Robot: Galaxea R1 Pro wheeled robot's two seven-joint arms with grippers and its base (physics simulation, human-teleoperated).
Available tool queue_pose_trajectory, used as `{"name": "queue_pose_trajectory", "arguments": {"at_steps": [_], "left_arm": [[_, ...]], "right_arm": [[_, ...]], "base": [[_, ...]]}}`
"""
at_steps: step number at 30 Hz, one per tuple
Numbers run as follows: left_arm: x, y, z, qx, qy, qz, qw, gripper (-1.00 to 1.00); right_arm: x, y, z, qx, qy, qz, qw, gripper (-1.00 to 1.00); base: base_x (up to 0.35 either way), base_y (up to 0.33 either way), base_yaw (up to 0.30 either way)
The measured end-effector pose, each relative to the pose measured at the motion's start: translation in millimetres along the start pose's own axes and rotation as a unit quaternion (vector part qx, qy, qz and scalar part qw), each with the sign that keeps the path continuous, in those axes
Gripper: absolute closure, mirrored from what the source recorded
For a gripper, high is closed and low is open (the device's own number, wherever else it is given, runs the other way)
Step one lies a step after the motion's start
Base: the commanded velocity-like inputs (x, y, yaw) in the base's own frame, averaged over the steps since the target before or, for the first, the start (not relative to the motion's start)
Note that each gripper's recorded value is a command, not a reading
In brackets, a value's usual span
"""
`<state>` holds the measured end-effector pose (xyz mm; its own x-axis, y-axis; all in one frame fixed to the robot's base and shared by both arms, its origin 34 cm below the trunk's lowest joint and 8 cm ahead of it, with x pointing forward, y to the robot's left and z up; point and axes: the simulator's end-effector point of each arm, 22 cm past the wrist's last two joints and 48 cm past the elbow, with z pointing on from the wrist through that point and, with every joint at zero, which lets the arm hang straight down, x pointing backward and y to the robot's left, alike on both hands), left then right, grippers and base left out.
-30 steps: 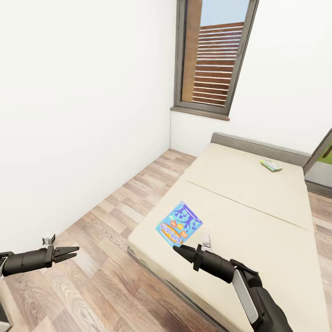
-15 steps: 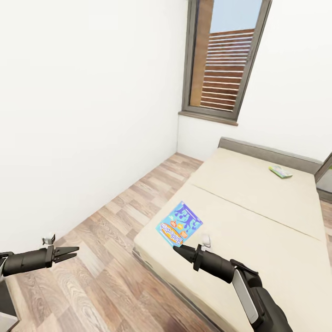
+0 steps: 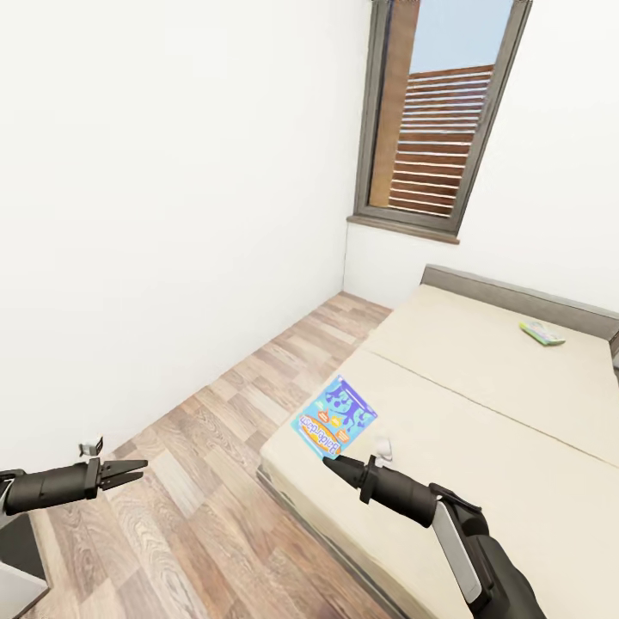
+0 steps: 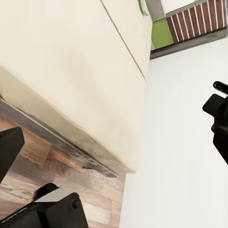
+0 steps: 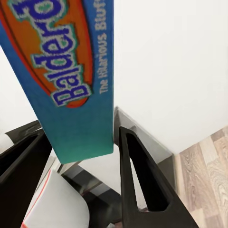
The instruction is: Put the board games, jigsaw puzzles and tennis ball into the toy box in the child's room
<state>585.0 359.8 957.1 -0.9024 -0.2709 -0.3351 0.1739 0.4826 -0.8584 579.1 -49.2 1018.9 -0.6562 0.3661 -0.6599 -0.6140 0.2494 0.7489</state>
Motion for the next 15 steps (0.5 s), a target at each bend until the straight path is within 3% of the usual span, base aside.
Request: {"name": "queue_pose_trajectory", "arguments": {"at_steps": [15], "left_arm": [[-4.9, -10.1, -4.2, 0.003, -0.006, 0.011, 0.9999, -1.0]], "right_arm": [[-7.2, 8.9, 0.5, -0.004, -0.003, -0.011, 0.9999, 1.0]], "base": [[0.0, 0.0, 0.127]]}}
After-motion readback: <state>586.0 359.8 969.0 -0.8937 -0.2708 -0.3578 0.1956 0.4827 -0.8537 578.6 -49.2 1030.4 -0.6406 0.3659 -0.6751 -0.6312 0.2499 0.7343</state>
